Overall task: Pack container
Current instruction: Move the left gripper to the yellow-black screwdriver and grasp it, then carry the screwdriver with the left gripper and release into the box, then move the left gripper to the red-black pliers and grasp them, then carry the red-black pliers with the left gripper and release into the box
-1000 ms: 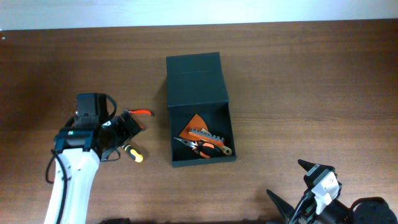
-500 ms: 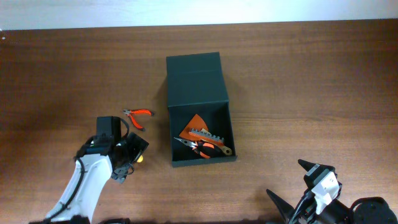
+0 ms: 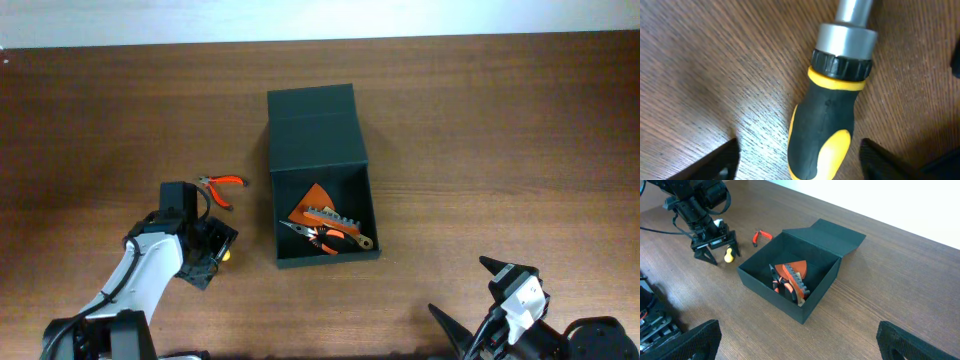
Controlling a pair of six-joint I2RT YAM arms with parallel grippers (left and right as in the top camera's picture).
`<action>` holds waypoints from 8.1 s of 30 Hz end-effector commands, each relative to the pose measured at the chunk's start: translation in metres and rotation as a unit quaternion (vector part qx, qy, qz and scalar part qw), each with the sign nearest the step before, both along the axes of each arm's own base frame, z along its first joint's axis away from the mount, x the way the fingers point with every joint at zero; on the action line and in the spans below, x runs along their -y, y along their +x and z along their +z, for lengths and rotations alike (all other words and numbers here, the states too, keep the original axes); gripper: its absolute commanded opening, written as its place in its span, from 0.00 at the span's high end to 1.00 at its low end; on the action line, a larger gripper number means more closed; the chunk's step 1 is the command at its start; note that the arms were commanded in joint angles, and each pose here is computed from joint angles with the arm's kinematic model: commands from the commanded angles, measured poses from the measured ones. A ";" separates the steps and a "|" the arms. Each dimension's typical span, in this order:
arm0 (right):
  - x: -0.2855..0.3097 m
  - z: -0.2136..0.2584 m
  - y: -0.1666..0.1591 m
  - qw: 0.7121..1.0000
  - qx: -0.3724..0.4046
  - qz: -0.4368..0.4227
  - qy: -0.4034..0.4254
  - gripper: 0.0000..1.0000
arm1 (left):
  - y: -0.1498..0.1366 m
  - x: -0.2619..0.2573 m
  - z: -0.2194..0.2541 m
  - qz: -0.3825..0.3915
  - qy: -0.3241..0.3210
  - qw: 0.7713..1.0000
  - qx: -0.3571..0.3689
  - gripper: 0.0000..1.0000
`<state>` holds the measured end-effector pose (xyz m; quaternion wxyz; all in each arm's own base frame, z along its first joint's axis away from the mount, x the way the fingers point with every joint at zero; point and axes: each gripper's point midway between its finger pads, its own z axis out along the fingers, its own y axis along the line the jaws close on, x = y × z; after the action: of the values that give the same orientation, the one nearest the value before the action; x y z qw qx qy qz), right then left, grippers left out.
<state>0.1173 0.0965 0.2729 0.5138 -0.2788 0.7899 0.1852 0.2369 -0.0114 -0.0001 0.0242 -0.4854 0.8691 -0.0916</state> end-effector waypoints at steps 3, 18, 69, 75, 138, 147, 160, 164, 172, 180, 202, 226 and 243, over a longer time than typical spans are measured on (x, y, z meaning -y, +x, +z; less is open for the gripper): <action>0.002 0.001 0.001 1.000 0.001 -0.006 0.004 0.01 | -0.012 0.009 -0.013 0.013 -0.027 0.999 -0.030 0.48; 0.001 0.001 0.001 1.000 0.001 -0.006 0.004 0.01 | -0.001 0.009 -0.003 0.015 -0.029 0.999 -0.007 0.89; 0.001 0.001 0.001 1.000 0.001 -0.006 0.004 0.01 | 0.030 0.247 0.098 -0.109 -0.086 0.981 0.139 0.98; 0.001 0.001 0.001 1.000 0.001 -0.006 0.004 0.01 | 0.023 0.260 0.079 -0.080 -0.095 0.986 0.107 0.98; 0.001 0.001 0.001 1.000 0.001 -0.006 0.004 0.01 | 0.093 -0.020 0.171 -0.040 0.144 0.988 0.038 0.01; 0.001 0.001 0.001 1.000 0.001 -0.006 0.004 0.01 | 0.107 -0.021 0.090 -0.057 0.097 0.994 0.011 0.01; 0.002 0.001 0.001 1.000 0.001 -0.006 0.004 0.01 | 0.113 -0.006 0.026 -0.063 0.047 0.997 -0.027 0.08; 0.001 0.001 0.001 1.000 0.001 -0.006 0.004 0.01 | 0.114 -0.004 0.017 -0.064 0.040 0.997 -0.033 0.16; 0.001 0.001 0.001 1.000 0.001 -0.006 0.004 0.01 | 0.112 -0.006 0.002 -0.054 0.020 0.997 -0.051 0.29; 0.002 0.001 0.001 1.000 0.001 -0.006 0.004 0.01 | 0.114 -0.004 -0.007 -0.054 0.014 0.997 -0.053 0.31; 0.002 0.001 0.001 1.000 0.001 -0.006 0.004 0.01 | 0.109 -0.005 -0.010 -0.054 0.017 0.997 -0.061 0.83; 0.001 0.001 0.001 1.000 0.001 -0.006 0.004 0.01 | 0.138 0.011 0.078 -0.068 0.019 0.994 0.085 0.95; 0.002 0.001 0.001 1.000 0.001 -0.006 0.004 0.01 | 0.084 0.177 0.172 -0.129 -0.045 0.972 0.191 0.96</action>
<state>0.1173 0.0964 0.2728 0.5137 -0.2787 0.7900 0.1851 0.3330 -0.1643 0.1741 0.1765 -0.3020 0.9122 -0.2133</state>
